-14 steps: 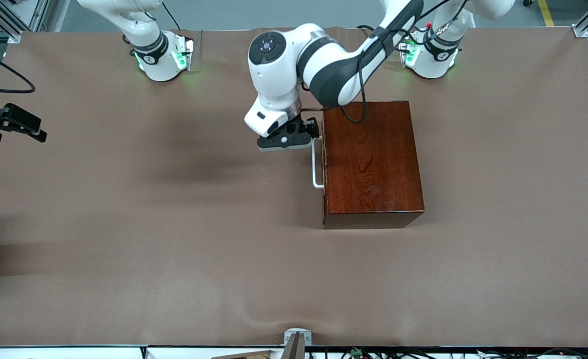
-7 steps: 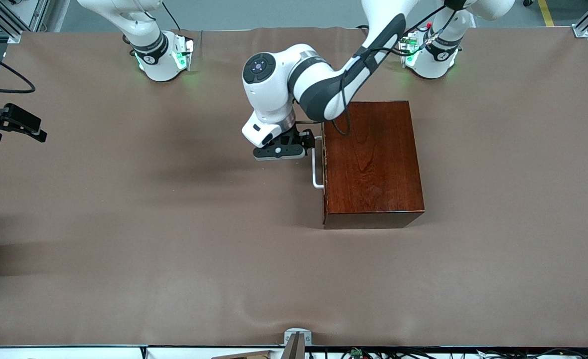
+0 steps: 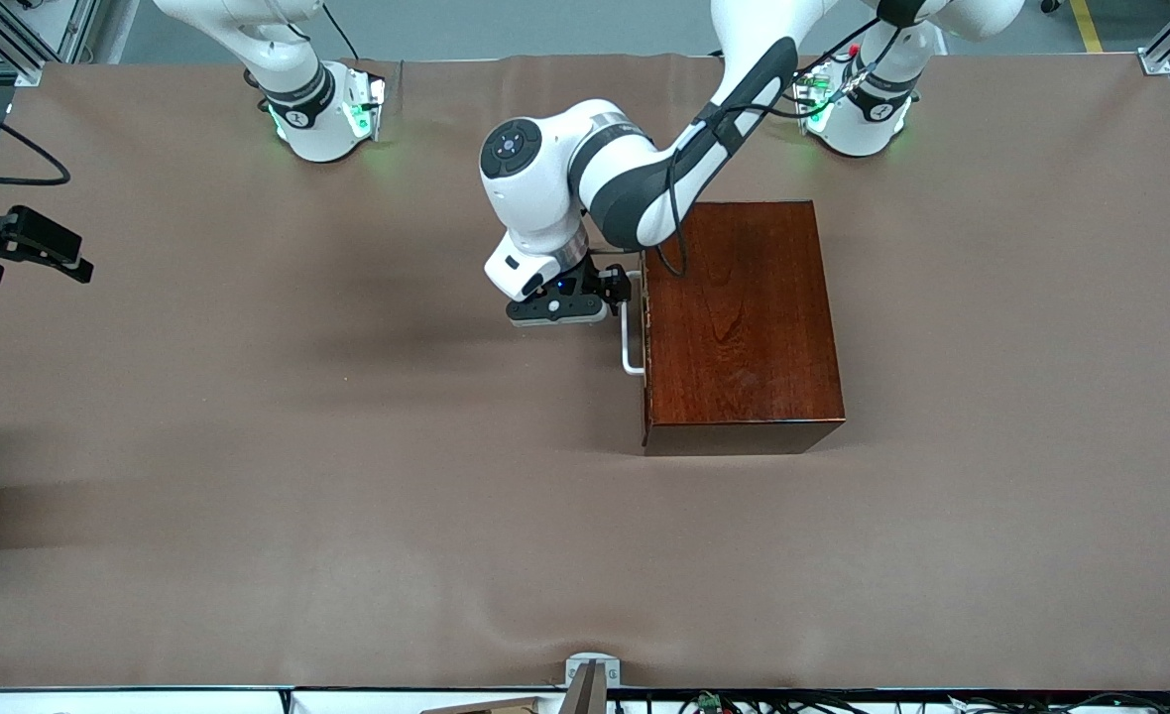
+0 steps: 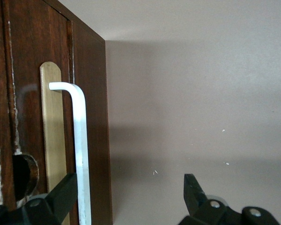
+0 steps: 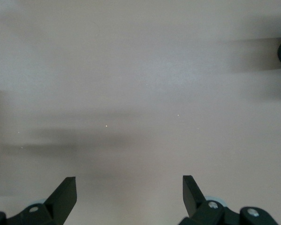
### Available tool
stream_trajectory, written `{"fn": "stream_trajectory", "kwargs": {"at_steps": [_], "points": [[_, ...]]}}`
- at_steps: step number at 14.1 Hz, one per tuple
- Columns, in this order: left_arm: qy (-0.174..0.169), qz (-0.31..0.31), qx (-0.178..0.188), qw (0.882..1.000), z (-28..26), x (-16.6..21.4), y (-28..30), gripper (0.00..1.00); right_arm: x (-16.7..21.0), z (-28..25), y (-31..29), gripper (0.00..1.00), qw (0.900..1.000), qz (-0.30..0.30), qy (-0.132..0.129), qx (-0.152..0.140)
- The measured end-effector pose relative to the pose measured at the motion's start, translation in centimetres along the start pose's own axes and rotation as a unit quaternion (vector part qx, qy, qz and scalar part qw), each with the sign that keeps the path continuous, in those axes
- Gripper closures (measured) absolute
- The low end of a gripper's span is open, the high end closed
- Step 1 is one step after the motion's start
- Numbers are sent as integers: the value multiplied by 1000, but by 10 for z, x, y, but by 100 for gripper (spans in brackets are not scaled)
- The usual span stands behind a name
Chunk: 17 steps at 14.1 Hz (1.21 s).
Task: Open drawer, take yellow block, close drawer
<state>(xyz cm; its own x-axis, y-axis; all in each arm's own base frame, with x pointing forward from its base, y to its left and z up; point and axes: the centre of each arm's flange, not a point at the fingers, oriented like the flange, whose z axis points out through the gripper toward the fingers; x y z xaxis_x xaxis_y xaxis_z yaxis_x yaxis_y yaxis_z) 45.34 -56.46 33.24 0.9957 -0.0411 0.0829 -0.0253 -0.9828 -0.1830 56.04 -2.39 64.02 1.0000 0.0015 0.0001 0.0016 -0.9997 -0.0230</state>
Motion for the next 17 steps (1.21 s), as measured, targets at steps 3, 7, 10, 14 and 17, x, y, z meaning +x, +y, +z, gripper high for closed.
{"fn": "stream_trajectory", "kwargs": {"at_steps": [3,7,10,14,17], "points": [[-6,1,6,1000,10,0,1,0,0,0,0,0,1000,0,0,0],[-22,1,31,999,22,-4,-3,0,0,0,0,0,1000,0,0,0],[-28,2,37,999,31,-4,-3,0,0,0,0,0,1000,0,0,0],[-34,4,43,999,42,-6,-1,0,0,0,0,0,1000,0,0,0],[-33,0,43,999,43,-6,0,0,0,0,0,0,1000,0,0,0]]}}
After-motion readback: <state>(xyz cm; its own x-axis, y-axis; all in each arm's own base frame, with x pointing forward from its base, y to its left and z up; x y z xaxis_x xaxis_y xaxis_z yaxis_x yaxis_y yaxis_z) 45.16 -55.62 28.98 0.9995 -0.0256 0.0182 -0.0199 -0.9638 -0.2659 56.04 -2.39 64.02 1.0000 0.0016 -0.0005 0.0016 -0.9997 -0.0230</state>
